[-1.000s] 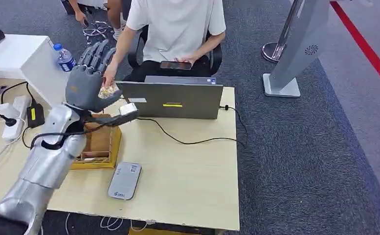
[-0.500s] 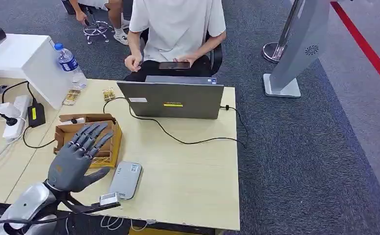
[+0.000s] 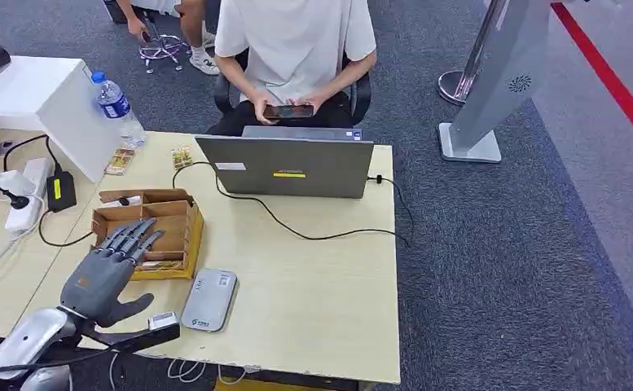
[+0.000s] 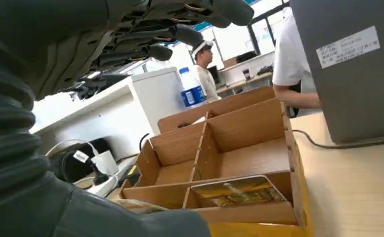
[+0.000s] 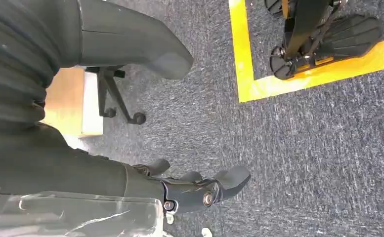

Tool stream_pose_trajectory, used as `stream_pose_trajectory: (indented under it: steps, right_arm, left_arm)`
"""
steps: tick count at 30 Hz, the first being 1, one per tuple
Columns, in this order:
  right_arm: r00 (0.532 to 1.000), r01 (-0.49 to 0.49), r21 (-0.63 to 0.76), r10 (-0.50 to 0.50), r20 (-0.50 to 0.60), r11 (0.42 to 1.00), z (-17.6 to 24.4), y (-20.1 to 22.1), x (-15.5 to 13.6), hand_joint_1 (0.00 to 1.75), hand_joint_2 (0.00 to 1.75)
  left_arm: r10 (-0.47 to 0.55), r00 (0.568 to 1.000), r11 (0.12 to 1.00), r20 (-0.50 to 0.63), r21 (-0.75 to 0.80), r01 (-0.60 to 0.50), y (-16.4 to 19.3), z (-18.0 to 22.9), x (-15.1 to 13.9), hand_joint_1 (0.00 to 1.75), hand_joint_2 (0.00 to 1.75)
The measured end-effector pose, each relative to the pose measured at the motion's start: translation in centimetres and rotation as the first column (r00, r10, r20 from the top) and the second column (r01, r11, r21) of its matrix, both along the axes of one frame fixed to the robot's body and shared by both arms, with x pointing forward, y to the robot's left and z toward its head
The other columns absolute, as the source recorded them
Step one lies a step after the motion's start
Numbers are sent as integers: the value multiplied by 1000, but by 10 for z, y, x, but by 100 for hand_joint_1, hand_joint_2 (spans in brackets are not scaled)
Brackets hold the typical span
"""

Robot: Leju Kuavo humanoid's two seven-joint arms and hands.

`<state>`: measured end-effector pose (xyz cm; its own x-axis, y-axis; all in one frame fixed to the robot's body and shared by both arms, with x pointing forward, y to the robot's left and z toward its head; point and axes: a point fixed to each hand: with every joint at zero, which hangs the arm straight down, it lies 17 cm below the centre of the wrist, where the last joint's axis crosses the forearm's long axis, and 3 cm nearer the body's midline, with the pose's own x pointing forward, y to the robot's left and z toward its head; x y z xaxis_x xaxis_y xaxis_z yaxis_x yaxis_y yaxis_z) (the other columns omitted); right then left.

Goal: Pass the card to the sensor for recognition and then transmit it.

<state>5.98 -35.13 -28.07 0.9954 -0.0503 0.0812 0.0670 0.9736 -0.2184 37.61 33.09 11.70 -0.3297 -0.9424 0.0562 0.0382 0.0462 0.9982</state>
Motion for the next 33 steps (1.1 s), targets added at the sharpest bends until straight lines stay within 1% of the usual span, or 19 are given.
stream_pose_trajectory:
  steps: [15,19,24,33]
  right_arm:
    - [1000,-18,2,18,-5,1000,0,1,-1,0,175]
    - [1000,-25,4,25,-8,1000,0,1,0,0,175]
    - [999,-35,3,35,-9,999,0,1,0,0,175]
    - [999,-46,9,46,-8,999,0,2,1,0,175]
  left_arm:
    - [46,998,999,-36,11,-46,15,-9,11,0,175]
    - [65,997,998,-41,16,-65,18,-12,19,0,175]
    - [68,997,998,-40,14,-67,13,-12,27,0,175]
    - [39,998,999,-54,26,-38,-2,-19,36,0,175]
